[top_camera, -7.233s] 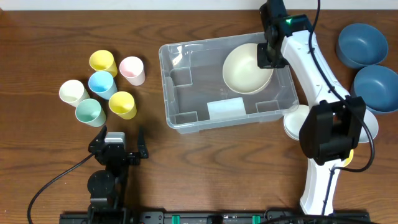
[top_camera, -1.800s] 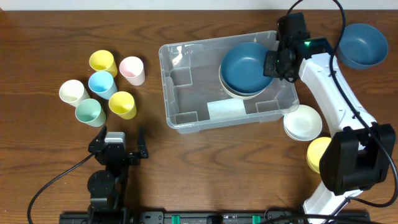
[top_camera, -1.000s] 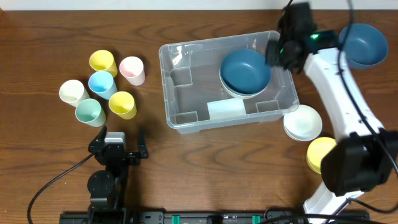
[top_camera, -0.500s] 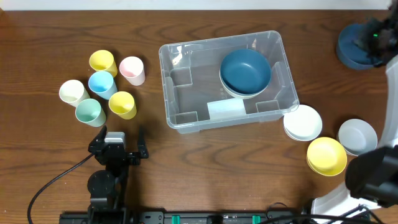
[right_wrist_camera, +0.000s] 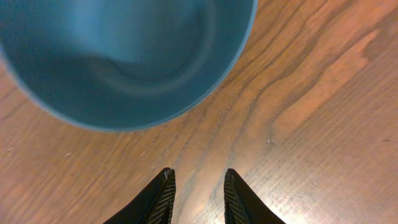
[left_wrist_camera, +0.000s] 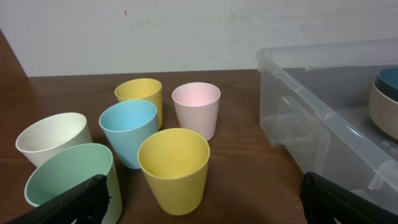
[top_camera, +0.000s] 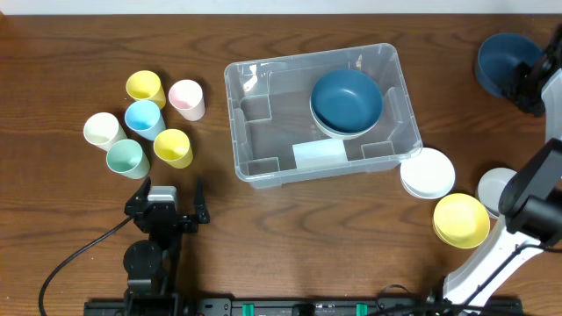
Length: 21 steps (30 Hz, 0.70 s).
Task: Pack container
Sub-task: 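Reach the right gripper to the second dark teal bowl and grasp its rim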
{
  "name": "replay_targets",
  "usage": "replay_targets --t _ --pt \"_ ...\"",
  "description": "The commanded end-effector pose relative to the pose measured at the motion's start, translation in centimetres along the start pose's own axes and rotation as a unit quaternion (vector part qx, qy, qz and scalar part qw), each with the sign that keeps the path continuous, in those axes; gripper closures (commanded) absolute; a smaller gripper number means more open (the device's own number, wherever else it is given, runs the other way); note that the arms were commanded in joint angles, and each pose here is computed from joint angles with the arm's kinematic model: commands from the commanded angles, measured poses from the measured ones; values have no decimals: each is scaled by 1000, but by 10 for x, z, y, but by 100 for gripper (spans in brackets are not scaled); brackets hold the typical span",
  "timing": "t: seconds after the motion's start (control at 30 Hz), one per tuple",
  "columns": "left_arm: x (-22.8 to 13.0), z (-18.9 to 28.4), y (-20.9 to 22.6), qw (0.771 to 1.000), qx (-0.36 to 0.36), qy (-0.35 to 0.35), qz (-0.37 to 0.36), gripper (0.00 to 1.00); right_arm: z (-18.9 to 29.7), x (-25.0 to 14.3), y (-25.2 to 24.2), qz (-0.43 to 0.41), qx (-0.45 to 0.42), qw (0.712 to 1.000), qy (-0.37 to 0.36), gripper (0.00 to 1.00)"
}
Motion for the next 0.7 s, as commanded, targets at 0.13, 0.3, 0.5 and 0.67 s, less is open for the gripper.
replay_targets --t 0.13,0.3,0.5,0.67 --pt "-12 -1 -1 1000 -3 26 -1 2 -7 12 -7 -29 11 999 -21 72" --pt "-12 -1 -1 1000 -3 26 -1 2 -10 18 -8 -34 16 999 -35 72" --pt "-12 -1 -1 1000 -3 26 -1 2 -25 18 -12 -47 10 998 -32 71" --pt "-12 -1 -1 1000 -3 26 -1 2 -35 19 -18 -54 6 998 -31 71"
Point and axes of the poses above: each gripper's point midway between its finger pads, its own z axis back along the fingers, its own y axis along the line the jaws close on, x = y × z, the point moved 8 cm from there along z, back along the fingers, and after that the axes turned 3 degrees about -z, right-handed, at the moved point
